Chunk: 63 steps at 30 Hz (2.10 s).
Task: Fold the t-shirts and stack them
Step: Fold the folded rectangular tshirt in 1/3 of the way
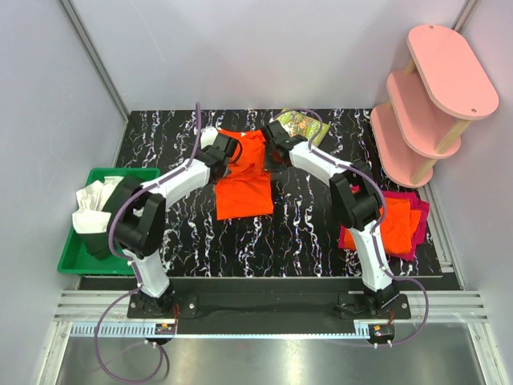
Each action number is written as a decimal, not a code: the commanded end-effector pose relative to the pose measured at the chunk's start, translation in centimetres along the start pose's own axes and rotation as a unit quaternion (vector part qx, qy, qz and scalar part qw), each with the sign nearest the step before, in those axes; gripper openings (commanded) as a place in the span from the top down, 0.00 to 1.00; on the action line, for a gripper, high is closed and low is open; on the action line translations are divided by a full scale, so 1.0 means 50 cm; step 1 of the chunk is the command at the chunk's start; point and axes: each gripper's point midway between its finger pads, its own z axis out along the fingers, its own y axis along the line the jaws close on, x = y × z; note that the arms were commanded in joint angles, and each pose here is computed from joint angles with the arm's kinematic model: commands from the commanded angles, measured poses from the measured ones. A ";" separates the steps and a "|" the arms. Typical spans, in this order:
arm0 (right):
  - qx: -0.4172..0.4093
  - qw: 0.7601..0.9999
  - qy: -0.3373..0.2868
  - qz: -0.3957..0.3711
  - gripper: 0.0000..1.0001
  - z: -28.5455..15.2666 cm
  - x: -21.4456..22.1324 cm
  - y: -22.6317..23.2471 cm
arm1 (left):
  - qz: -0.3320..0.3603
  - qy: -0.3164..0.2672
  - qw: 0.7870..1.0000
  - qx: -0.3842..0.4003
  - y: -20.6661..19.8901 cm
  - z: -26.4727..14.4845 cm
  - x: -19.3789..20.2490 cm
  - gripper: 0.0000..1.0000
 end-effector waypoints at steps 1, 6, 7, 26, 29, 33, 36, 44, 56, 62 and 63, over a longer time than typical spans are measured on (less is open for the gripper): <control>-0.002 1.000 -0.018 0.004 1.00 0.000 -0.040 -0.006 | -0.009 -0.018 1.000 0.000 -0.003 0.021 -0.046 1.00; -0.002 0.999 -0.032 -0.002 0.82 -0.016 -0.058 -0.003 | -0.009 -0.026 1.000 0.009 -0.014 0.018 -0.067 0.69; 0.000 0.999 -0.038 -0.005 0.74 -0.023 -0.064 -0.004 | -0.011 -0.032 0.999 0.012 -0.015 0.015 -0.074 0.60; -0.093 0.995 -0.019 0.003 1.00 -0.106 0.030 0.082 | -0.025 0.046 0.991 0.122 -0.072 -0.067 0.123 1.00; -0.096 0.995 -0.012 0.002 1.00 -0.089 0.034 0.090 | -0.022 0.063 0.990 0.126 -0.081 -0.062 0.155 1.00; -0.100 0.995 -0.014 0.004 1.00 -0.072 0.022 0.101 | -0.017 0.076 0.989 0.126 -0.086 -0.057 0.173 1.00; -0.099 0.995 -0.012 0.004 1.00 -0.055 0.018 0.107 | -0.012 0.083 0.989 0.122 -0.084 -0.049 0.184 1.00; -0.093 0.996 -0.014 -0.009 1.00 -0.010 -0.015 0.122 | -0.008 0.117 0.987 0.111 -0.077 -0.032 0.228 1.00; -0.066 0.996 -0.053 0.019 1.00 0.064 -0.152 0.082 | 0.007 0.129 0.987 0.096 -0.043 -0.034 0.259 1.00; -0.068 0.995 -0.067 0.020 1.00 0.060 -0.201 0.059 | 0.015 0.122 0.988 0.093 -0.033 -0.045 0.254 1.00; -0.077 0.994 -0.071 0.015 1.00 0.045 -0.208 0.069 | 0.013 0.108 0.989 0.098 -0.035 -0.056 0.239 0.99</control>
